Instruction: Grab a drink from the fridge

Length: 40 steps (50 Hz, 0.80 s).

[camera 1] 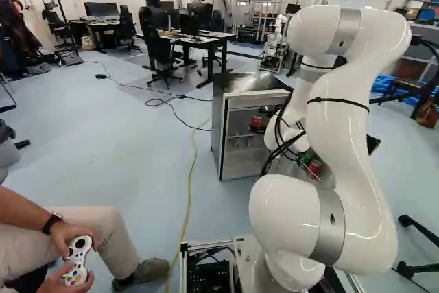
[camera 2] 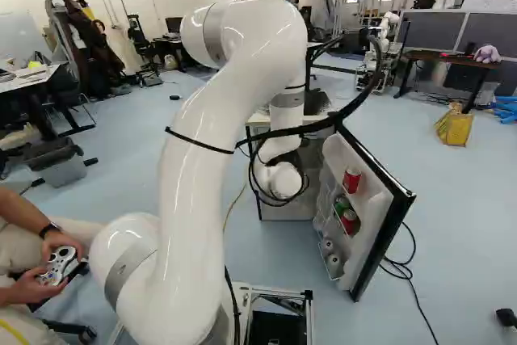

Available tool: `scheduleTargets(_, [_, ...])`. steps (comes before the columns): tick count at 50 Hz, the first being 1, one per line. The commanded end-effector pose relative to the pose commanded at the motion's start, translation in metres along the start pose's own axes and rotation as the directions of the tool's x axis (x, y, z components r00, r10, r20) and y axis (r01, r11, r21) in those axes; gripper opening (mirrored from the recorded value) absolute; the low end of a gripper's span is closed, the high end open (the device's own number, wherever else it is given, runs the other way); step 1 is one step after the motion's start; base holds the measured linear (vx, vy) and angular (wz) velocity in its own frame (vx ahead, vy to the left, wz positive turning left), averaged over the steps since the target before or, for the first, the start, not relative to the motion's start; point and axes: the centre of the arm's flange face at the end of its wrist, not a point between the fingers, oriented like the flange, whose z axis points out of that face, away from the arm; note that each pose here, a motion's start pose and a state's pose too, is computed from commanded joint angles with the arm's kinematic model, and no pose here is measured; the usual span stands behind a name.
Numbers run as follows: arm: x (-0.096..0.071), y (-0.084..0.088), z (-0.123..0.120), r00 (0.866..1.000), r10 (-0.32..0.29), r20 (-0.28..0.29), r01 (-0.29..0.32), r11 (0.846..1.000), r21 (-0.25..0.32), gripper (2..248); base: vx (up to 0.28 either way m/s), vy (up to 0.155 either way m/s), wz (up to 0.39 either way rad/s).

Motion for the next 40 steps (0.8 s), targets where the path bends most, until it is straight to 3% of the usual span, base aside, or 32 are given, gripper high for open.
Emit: scheduleTargets(40, [0.036,-0.011,-0.035,0.998,-0.031,-0.061,0.030,0.999,-0.020,97,0.000,0.000,0.000])
